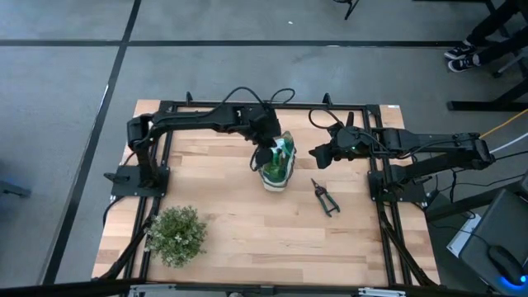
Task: Pick & Place Garden tools in Gardening bag
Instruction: Put the spray bottle into the gardening bag, then put the fruit pruner into the gardening bag
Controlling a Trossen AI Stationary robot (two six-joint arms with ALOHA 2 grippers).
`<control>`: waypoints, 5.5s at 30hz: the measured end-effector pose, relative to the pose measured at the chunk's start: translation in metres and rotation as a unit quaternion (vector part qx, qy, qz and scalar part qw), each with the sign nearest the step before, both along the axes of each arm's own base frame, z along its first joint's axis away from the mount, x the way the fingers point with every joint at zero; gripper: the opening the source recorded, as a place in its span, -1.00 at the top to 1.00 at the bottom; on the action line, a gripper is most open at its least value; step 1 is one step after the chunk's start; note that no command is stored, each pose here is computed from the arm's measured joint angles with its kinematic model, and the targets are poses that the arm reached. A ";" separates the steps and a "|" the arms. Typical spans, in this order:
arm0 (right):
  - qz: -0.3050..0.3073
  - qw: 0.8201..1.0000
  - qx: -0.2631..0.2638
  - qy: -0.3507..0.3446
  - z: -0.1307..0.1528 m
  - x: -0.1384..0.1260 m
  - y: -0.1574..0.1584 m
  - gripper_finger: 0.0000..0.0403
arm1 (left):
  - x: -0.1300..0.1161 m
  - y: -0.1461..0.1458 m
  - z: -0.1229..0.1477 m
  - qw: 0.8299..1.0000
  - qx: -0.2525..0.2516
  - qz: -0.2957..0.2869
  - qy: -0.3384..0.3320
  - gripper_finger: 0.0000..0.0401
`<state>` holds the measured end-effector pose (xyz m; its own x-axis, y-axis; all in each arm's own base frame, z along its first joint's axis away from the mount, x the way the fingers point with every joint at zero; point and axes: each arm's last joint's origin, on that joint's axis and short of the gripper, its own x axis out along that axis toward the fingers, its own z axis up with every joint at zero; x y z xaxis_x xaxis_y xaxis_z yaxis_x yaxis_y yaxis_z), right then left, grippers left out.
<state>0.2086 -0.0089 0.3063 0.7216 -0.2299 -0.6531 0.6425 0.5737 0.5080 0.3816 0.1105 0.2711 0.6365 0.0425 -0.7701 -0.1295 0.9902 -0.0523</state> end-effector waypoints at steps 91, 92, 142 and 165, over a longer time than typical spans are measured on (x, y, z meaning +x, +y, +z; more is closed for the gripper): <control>0.189 0.944 0.105 0.247 -0.092 0.048 0.071 0.10 | -0.126 -0.024 0.127 0.977 0.006 0.123 -0.175 0.62; 0.189 0.946 0.105 0.243 -0.091 0.049 0.071 0.10 | -0.126 -0.025 0.127 0.977 0.007 0.121 -0.177 0.61; 0.170 0.910 0.121 0.359 -0.123 0.039 0.090 0.10 | -0.089 -0.024 0.113 0.978 -0.013 0.057 -0.201 0.63; 0.131 0.917 0.132 0.352 -0.172 0.017 0.080 0.72 | -0.088 -0.024 0.116 0.975 -0.008 0.056 -0.215 0.63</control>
<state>0.2259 0.0710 0.1342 0.1067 0.1248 -0.9864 0.7219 0.6725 0.1631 0.2933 0.0865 0.3868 0.8928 0.1204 -0.4340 -0.1988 0.9700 -0.1399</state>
